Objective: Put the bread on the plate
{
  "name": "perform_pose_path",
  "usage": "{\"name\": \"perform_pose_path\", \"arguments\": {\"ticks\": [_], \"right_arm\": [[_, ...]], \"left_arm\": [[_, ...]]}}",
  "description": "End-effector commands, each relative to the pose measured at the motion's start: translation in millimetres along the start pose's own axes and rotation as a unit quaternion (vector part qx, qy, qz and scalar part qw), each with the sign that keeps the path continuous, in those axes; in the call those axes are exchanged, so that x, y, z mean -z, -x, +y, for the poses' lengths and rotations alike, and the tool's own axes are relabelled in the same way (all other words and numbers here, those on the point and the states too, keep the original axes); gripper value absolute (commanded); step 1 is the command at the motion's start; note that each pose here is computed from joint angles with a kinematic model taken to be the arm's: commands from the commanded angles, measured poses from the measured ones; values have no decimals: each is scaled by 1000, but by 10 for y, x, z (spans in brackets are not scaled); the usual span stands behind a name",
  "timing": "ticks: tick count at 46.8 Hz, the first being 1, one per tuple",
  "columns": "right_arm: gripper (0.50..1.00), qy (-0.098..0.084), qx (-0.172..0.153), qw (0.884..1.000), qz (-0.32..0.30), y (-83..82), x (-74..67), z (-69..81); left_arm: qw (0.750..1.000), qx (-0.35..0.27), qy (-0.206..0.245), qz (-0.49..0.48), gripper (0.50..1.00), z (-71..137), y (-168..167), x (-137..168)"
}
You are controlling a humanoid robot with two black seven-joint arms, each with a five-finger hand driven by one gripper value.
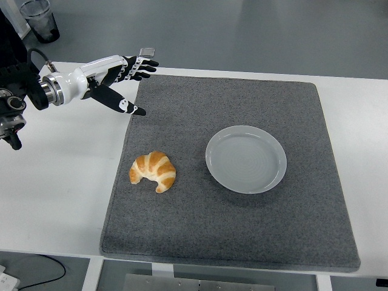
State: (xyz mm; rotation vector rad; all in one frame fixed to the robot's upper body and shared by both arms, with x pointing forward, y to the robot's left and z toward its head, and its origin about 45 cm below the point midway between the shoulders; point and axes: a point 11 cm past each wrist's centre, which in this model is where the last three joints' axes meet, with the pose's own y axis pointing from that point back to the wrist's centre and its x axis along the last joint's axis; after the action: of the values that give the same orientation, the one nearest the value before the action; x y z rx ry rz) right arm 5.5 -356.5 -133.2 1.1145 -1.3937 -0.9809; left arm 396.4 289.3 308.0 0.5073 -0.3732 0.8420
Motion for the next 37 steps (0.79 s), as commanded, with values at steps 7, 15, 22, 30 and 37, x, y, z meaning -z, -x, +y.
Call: {"name": "perform_pose_path", "arguments": {"ticks": [7,15,22,30,37], "right_arm": [[952,0,0,1000,0,0,0,0],[952,0,0,1000,1,0,0,0],[952,0,0,1000,0,0,0,0],[952,0,0,1000,0,0,0,0],[952,0,0,1000,1,0,0,0]], "left_arm": [[997,56,-3,-45,1000,56,184,26],[995,86,2,-51,1000,27,379,10],[988,121,4,-97,1000,-41,564,32],[983,145,2,-115,1000,-77,710,75],[978,156,2,-139,1000,-69,740,96]]}}
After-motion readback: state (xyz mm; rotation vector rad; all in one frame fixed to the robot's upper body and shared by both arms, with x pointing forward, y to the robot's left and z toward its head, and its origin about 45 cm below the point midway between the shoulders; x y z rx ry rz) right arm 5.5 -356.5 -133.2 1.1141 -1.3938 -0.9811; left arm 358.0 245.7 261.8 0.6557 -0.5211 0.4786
